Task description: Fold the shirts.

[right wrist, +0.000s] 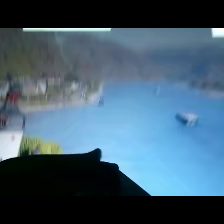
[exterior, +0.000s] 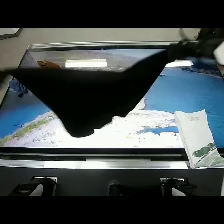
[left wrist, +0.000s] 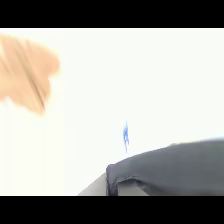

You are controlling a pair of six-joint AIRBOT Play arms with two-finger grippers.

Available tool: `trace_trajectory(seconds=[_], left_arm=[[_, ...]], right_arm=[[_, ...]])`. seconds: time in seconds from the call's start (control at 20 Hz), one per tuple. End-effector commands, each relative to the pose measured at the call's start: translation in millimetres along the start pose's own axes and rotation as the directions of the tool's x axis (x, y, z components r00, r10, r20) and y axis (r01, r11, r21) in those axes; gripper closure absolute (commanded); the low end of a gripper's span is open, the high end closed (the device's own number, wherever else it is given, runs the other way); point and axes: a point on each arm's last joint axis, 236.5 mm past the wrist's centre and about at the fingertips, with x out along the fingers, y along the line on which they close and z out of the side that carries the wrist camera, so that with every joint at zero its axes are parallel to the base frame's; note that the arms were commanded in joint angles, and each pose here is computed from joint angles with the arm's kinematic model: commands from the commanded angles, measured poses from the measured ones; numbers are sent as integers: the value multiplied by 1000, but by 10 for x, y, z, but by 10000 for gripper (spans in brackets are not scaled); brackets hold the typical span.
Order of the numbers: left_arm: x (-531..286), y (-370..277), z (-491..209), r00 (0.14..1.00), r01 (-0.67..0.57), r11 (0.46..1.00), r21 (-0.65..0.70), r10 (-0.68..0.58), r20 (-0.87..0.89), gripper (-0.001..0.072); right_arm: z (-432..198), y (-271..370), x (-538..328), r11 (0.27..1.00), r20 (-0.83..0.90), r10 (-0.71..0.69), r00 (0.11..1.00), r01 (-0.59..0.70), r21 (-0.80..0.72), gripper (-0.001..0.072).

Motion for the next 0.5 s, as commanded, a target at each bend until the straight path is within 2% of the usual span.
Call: trace_trajectory(seconds=[0.0,0.1,0.25,0.45], left_arm=[[-1265,-126,1206,904,-19,1000,24,7,428,676],[-1626,-240,1439,850,0,999,40,-21,527,676],[-1882,-375,1547,808,44,998,52,-66,585,676],[-1806,-362,1557,814,35,997,63,-65,577,676]], right_arm=[[931,-106,-1300,998,358,-66,932,66,13,665],[1032,-90,-1742,998,425,-64,903,60,23,665],[1137,-65,-2231,998,508,-58,860,45,37,665],[1191,-56,-2533,997,559,-56,827,19,71,666]])
